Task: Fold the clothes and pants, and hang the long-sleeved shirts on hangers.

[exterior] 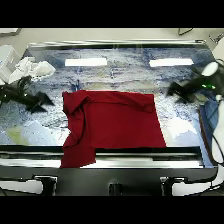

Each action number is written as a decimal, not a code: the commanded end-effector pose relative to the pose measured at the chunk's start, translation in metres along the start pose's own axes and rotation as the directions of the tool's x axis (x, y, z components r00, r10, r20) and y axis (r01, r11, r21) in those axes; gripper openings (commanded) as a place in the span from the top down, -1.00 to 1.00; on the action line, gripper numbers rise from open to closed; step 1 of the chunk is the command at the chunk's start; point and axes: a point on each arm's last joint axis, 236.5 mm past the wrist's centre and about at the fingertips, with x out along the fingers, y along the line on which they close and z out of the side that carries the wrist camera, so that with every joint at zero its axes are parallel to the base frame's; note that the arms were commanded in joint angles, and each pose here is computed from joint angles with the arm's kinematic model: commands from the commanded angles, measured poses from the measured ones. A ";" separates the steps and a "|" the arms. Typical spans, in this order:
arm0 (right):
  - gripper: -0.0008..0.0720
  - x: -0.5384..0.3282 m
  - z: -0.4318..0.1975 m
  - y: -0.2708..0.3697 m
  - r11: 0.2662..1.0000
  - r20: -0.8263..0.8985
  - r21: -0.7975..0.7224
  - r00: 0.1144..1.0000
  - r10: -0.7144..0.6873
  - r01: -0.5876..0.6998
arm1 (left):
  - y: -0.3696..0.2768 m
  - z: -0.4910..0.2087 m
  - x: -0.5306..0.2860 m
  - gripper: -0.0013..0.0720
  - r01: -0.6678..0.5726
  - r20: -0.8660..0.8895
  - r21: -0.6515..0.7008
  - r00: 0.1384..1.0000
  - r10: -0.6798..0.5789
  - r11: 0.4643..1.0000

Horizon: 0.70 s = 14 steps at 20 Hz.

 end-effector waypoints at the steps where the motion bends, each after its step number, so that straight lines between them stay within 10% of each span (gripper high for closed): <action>1: -0.63 -0.001 -0.072 -0.070 0.995 -0.258 0.055 0.964 -0.068 0.085 | 0.049 -0.064 0.020 -0.81 -0.092 -0.072 -0.097 0.994 0.085 0.991; 4: -0.91 0.040 -0.115 -0.078 0.995 -0.316 0.082 0.948 -0.032 0.061 | 0.056 -0.127 0.080 -0.44 -0.028 -0.115 -0.113 0.993 0.015 0.993; 14: -0.91 0.068 -0.143 -0.076 0.995 -0.372 0.098 0.928 0.027 0.010 | 0.030 -0.153 0.142 -0.27 0.063 -0.102 -0.074 0.992 -0.070 0.995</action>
